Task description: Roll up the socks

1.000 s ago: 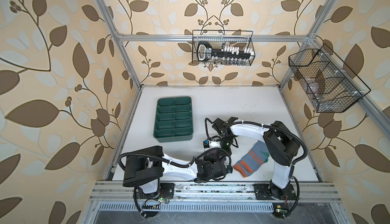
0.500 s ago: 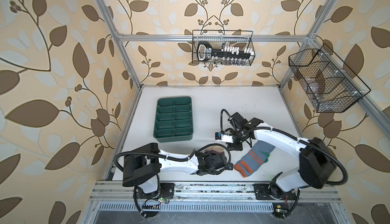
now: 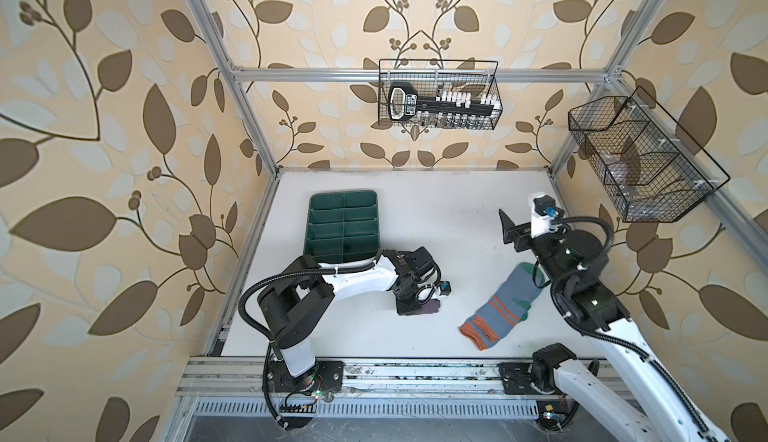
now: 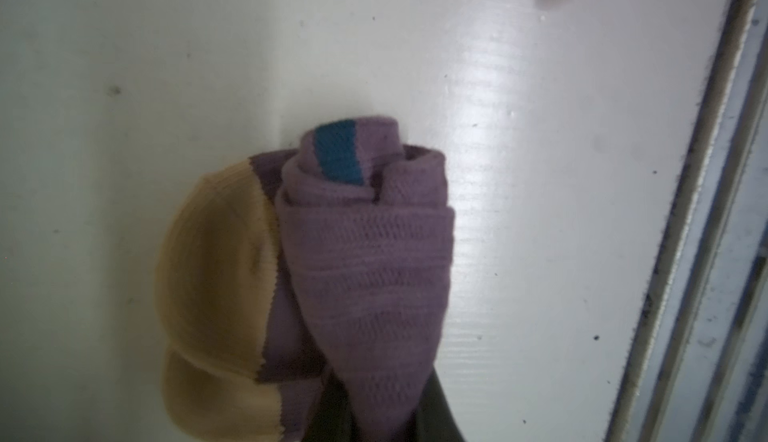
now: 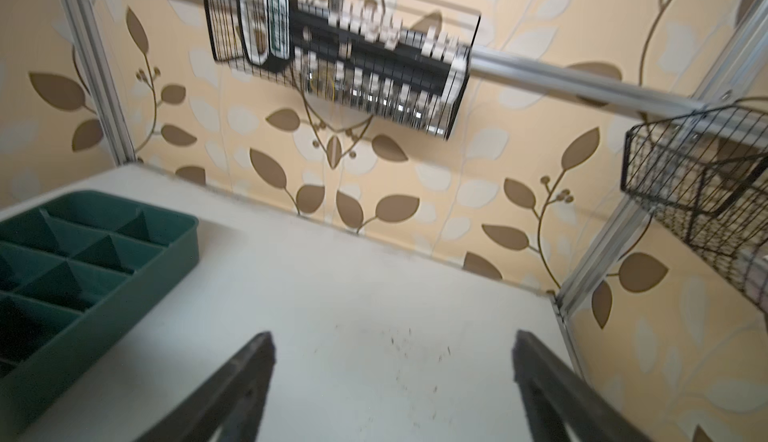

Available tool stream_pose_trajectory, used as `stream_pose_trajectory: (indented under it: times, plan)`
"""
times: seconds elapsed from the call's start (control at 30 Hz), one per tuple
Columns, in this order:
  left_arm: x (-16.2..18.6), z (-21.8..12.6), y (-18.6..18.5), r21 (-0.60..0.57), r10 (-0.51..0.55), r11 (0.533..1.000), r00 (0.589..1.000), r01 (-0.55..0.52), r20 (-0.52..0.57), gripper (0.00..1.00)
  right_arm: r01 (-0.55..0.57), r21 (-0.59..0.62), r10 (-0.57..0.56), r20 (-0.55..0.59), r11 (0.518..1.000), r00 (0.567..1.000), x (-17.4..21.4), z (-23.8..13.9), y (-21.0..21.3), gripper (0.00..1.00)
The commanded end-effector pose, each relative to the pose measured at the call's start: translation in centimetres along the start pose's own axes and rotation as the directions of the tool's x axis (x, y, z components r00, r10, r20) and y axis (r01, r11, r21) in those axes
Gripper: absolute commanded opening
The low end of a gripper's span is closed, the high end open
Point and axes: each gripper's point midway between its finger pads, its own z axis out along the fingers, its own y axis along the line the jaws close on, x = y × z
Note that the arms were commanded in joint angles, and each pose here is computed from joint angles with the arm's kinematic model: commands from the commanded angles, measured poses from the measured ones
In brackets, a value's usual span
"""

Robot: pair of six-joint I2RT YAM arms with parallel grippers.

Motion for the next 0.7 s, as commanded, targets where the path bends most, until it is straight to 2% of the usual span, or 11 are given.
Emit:
stream_pose_trajectory:
  times: [0.0,0.1,0.17,0.27,0.3,0.4,0.5,0.53,0.6,0.67]
  plan:
    - [2.0,1.1,-2.1,0.17,-0.136,0.973,0.984,0.154,-0.112,0.02,-0.135,-0.162,0.143,0.039,0.977,0.989,-1.0,-0.6,2.7,1.0]
    - [2.1,1.5,-1.6,0.189,-0.213,0.953,0.968,0.236,-0.132,0.02,-0.05,-0.291,0.03,-0.074,0.955,0.997,0.4,-1.3,5.6,1.0]
    - [2.3,1.8,-1.6,0.205,-0.248,0.94,0.958,0.273,-0.142,0.02,0.093,-0.356,-0.152,-0.144,0.93,0.978,2.3,-1.9,7.5,1.0]
    - [2.5,2.1,-1.5,0.211,-0.264,0.932,0.951,0.295,-0.163,0.02,0.318,-0.425,-0.431,-0.202,0.848,0.88,5.6,-3.1,9.9,0.93]
    - [2.6,2.2,-1.2,0.212,-0.276,0.928,0.947,0.308,-0.166,0.02,0.39,-0.449,-0.518,-0.205,0.804,0.83,6.6,-3.5,10.6,0.9]
    - [2.5,2.1,-0.6,0.225,-0.307,0.914,0.938,0.338,-0.162,0.02,0.553,-0.581,-0.73,-0.108,0.597,0.675,9.6,-5.7,14.0,0.84]
    - [2.6,1.9,-0.1,0.239,-0.335,0.9,0.929,0.365,-0.156,0.01,0.646,-0.656,-0.835,0.043,0.39,0.548,12.8,-8.5,16.7,0.81]
    - [2.5,1.8,0.0,0.243,-0.342,0.896,0.927,0.371,-0.152,0.02,0.668,-0.665,-0.849,0.096,0.334,0.52,14.0,-9.3,17.5,0.8]
    - [2.5,1.7,0.2,0.248,-0.352,0.892,0.924,0.379,-0.147,0.01,0.702,-0.662,-0.846,0.191,0.264,0.498,15.7,-10.3,19.0,0.79]
    - [2.5,1.7,0.3,0.251,-0.357,0.888,0.922,0.384,-0.148,0.01,0.721,-0.636,-0.806,0.254,0.277,0.534,16.5,-10.5,20.7,0.79]
